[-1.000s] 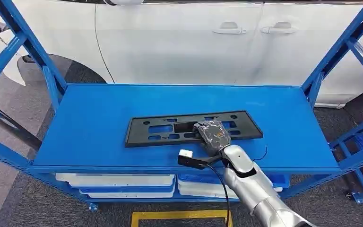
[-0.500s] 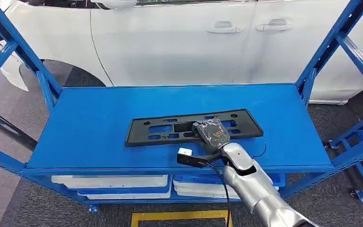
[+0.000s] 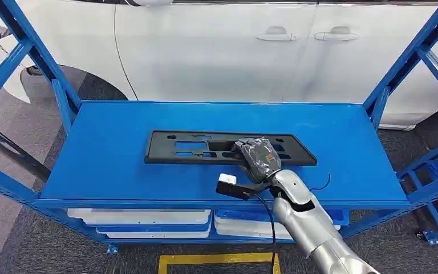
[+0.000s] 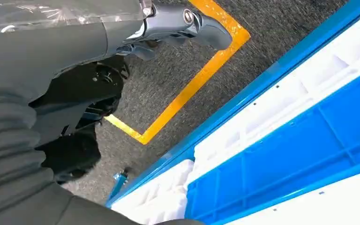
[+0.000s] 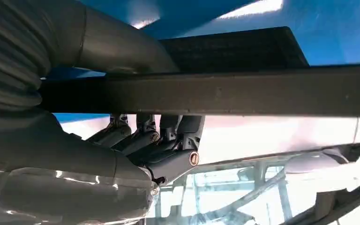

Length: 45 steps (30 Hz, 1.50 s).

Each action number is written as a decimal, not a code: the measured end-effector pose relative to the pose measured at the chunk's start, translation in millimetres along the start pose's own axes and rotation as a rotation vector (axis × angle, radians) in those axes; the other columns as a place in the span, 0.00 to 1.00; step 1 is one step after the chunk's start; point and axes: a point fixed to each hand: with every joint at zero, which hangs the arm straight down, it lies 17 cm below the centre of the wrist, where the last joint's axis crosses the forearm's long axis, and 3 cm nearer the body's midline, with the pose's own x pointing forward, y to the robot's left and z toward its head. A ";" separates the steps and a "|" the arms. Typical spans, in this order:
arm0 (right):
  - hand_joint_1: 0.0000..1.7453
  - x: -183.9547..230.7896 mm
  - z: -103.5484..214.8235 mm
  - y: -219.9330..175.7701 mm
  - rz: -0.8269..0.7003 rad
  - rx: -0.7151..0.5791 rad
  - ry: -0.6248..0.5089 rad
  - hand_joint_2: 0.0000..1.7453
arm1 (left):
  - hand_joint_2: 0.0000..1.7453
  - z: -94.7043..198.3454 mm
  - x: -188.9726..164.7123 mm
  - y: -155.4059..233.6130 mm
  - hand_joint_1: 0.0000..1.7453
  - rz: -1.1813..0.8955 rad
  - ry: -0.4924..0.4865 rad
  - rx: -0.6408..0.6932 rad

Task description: Take the parts from the cabinet and place them on the table.

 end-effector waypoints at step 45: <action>1.00 160.2 -22.3 -268.6 -1.270 -0.204 -0.822 1.00 | 1.00 -4.2 -13.1 14.1 0.00 -0.041 0.095 0.094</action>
